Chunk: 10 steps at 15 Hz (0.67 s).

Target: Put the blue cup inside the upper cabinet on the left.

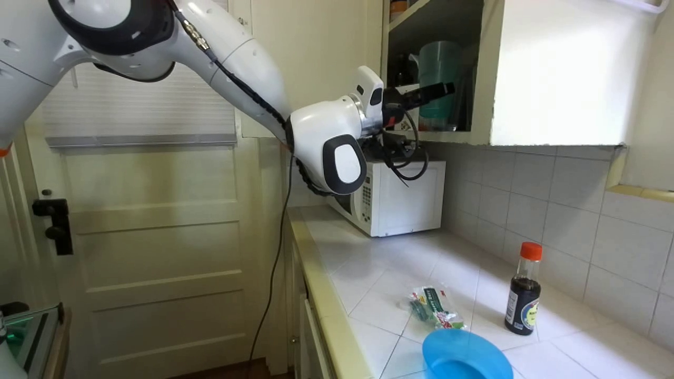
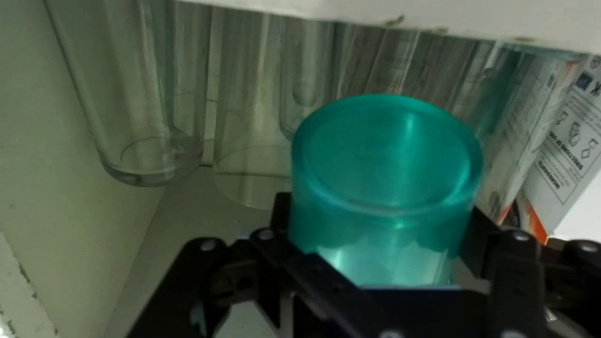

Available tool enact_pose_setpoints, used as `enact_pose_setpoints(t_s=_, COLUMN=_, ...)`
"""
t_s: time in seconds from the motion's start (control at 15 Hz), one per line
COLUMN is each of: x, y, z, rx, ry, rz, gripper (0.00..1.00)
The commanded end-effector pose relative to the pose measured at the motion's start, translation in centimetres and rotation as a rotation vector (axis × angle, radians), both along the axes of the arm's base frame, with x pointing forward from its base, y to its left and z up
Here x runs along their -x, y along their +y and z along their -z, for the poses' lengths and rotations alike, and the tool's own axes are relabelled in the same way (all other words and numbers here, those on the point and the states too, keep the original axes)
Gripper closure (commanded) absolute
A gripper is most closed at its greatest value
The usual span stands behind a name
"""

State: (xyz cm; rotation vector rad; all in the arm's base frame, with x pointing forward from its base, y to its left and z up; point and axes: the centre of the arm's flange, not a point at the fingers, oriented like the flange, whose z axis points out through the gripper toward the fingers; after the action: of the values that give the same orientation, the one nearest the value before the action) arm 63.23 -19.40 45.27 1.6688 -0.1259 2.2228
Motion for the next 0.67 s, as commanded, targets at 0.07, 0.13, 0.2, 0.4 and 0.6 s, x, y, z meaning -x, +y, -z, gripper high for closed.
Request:
enact_pose_setpoints(t_s=0.07, x=-0.6, y=0.2, z=0.8, rx=-0.046, ry=-0.058, rz=0.009, gripper=0.44)
enact_pose_setpoints(t_s=0.13, x=-0.2, y=0.2, z=0.4, rx=-0.079, ry=-0.057, rz=0.02, gripper=0.44)
enact_pose_setpoints(t_s=0.2, x=-0.4, y=0.4, z=0.5, rx=-0.04, ry=-0.014, rz=0.006, gripper=0.19)
enact_pose_setpoints(t_s=0.4, x=-0.4, y=0.4, z=0.6, rx=-0.061, ry=-0.022, rz=0.013, gripper=0.44)
enact_pose_setpoints(t_s=0.6, x=-1.3, y=0.0, z=1.1, rx=-0.06, ry=-0.034, rz=0.003, gripper=0.44)
